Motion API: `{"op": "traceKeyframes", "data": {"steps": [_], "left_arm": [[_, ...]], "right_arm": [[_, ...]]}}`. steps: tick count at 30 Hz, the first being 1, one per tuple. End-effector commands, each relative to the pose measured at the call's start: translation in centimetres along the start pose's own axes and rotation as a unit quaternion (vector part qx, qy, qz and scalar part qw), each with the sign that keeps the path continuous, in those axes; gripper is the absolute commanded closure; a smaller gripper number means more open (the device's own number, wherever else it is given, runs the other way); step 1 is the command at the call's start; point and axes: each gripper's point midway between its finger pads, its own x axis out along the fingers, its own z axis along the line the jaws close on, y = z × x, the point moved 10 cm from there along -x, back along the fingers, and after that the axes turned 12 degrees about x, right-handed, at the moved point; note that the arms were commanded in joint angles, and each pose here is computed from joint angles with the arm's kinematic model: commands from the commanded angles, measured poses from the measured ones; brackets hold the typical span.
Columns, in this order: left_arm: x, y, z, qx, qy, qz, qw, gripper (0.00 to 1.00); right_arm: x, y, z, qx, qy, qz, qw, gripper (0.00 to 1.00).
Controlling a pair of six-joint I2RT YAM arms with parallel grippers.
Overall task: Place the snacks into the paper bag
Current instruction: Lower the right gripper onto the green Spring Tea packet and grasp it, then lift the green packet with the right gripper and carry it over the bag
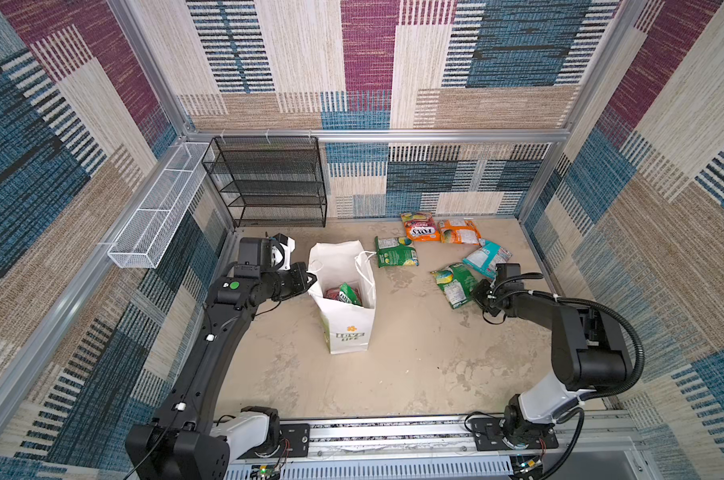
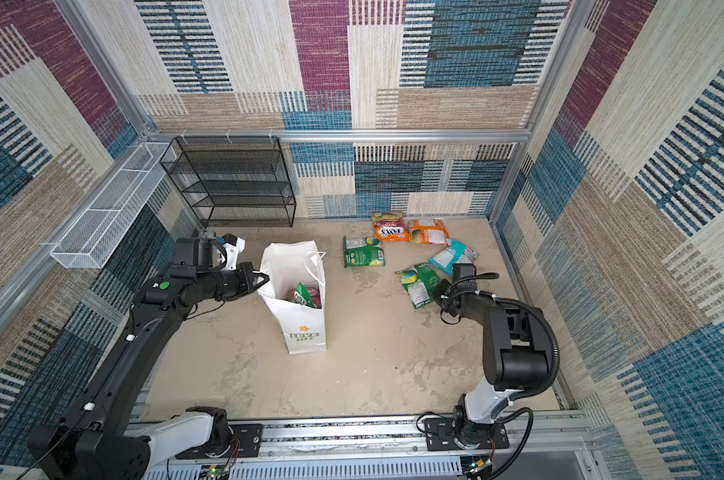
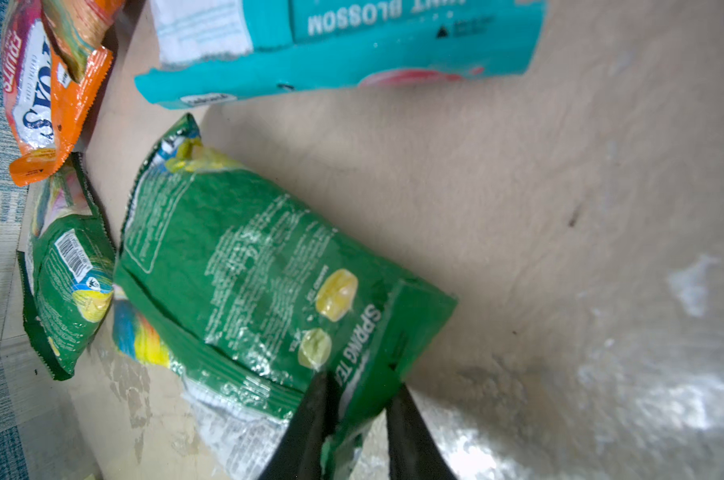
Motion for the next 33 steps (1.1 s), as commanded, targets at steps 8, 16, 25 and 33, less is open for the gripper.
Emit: {"op": "traceKeyframes", "data": {"steps": [8, 16, 25, 33], "left_arm": [[-0.3, -0.7, -0.6, 0.011, 0.029, -0.029, 0.999, 1.0], [-0.5, -0.7, -0.7, 0.013, 0.035, -0.032, 0.999, 1.0], [-0.4, -0.7, -0.8, 0.013, 0.04, -0.031, 0.999, 1.0], [-0.4, -0.7, -0.9, 0.014, 0.043, -0.032, 0.998, 1.0]], "right_arm": [[-4.1, 0.1, 2.2, -0.012, -0.058, -0.002, 0.998, 1.0], [-9.7, 0.0, 5.3, -0.037, -0.14, -0.019, 0.989, 1.0], [-18.7, 0.4, 10.6, -0.086, -0.26, -0.048, 0.96, 1.0], [-26.2, 2.3, 15.9, -0.131, -0.363, -0.046, 0.921, 1.0]]}}
